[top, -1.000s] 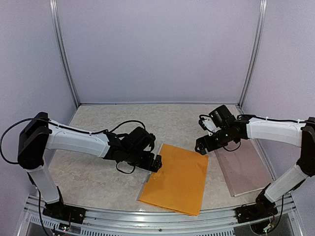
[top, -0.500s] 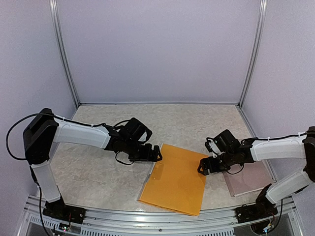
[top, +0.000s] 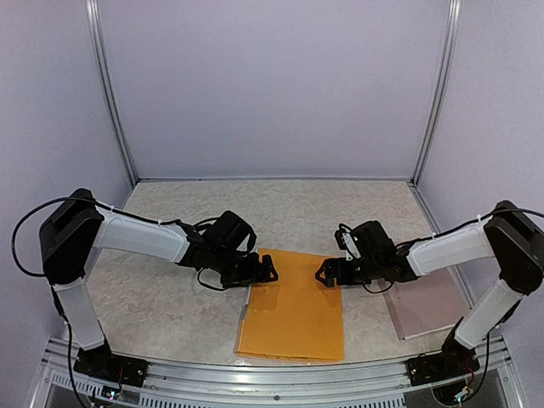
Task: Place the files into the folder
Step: Rotate the folder with files at the center of the board, then reset both arms
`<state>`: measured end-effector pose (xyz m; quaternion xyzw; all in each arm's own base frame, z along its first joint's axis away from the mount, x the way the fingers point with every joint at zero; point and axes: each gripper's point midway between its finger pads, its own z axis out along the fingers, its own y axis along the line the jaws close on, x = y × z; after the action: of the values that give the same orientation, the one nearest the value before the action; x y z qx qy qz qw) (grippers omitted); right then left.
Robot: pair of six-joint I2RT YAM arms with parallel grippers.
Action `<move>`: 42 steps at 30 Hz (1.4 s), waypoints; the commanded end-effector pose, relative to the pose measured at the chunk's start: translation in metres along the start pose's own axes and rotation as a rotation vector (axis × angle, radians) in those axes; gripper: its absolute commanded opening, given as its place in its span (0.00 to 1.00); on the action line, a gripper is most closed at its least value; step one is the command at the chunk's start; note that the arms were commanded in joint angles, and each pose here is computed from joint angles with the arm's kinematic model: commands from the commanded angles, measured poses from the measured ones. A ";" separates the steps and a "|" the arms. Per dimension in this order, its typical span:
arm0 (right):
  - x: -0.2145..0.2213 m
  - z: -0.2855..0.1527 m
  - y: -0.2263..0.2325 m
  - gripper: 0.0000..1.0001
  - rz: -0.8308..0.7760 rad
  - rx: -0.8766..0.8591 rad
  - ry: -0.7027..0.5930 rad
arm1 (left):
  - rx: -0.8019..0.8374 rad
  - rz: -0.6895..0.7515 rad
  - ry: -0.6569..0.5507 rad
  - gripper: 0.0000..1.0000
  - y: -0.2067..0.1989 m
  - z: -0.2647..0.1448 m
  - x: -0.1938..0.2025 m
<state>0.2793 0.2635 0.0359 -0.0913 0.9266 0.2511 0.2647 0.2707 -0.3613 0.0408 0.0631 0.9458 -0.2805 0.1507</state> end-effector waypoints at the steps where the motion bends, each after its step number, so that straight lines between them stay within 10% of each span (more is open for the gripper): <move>1: 0.020 0.032 0.000 0.87 -0.025 0.005 0.120 | -0.035 -0.074 -0.050 0.96 0.015 -0.009 -0.006; 16: -0.077 -0.025 -0.010 0.97 -0.252 0.274 -0.065 | -0.143 0.011 -0.159 0.99 0.044 -0.047 -0.041; 32: -0.158 -0.177 -0.010 0.99 -0.429 0.377 -0.633 | -0.303 0.296 -0.754 0.99 0.046 -0.200 -0.103; 42: -0.152 -0.180 -0.016 0.99 -0.434 0.389 -0.686 | -0.298 0.348 -0.909 0.99 0.055 -0.257 -0.098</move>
<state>0.3292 0.1678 0.2461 -0.1492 0.7800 0.0375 0.6066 0.3108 -0.1959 0.2375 0.0711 0.8089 -0.1305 0.5688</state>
